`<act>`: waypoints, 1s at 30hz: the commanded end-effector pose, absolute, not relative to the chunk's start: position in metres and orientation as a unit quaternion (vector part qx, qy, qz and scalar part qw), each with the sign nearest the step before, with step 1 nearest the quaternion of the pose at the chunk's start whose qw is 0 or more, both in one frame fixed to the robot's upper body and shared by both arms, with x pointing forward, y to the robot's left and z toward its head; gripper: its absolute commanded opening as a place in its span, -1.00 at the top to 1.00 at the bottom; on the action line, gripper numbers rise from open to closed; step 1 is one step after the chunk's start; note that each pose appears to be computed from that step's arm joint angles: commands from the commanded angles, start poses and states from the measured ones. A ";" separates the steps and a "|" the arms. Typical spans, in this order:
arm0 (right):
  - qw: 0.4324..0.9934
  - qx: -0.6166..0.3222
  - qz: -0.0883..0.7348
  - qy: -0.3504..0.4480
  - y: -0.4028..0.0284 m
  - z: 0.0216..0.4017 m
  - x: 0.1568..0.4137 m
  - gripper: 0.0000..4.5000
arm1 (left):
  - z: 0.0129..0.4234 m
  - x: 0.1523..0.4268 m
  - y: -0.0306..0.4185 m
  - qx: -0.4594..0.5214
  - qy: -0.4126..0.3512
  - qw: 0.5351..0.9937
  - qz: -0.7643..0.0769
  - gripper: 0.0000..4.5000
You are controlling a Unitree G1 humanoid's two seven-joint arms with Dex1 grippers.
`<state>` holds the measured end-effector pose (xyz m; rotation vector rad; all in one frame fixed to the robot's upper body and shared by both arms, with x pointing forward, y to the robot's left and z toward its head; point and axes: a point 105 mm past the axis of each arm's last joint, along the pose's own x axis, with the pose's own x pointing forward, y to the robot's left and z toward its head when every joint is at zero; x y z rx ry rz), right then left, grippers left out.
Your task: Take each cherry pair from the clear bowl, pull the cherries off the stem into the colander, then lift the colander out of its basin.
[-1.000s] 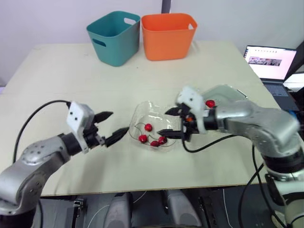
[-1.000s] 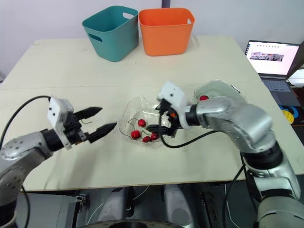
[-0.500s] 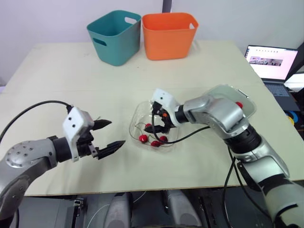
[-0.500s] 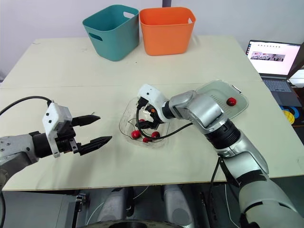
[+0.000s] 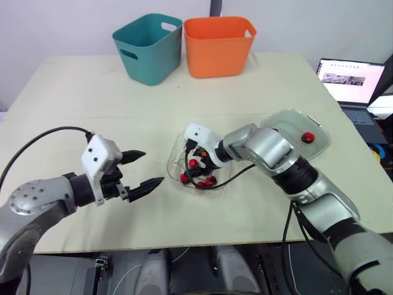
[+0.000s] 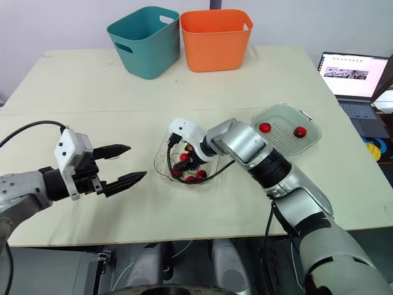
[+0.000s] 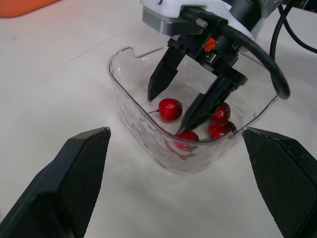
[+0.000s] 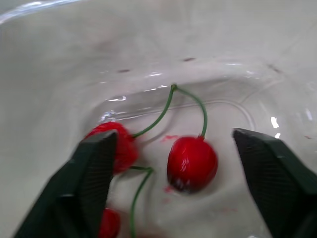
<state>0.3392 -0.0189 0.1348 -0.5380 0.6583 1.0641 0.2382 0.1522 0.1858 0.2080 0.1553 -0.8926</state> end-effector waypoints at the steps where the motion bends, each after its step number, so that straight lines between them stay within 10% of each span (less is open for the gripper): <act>1: 0.775 -0.262 0.497 0.291 -0.014 0.139 0.340 -0.12 | 0.195 0.238 0.149 0.111 0.052 0.894 -0.431 -1.00; 7: 0.775 -0.264 0.495 0.291 -0.013 0.138 0.340 0.66 | 0.197 0.241 0.149 0.113 0.050 0.895 -0.430 -1.00; 30: 0.839 -0.239 0.486 0.054 -0.053 0.246 0.313 0.67 | 0.250 0.274 0.152 0.040 -0.025 0.883 -0.466 -1.00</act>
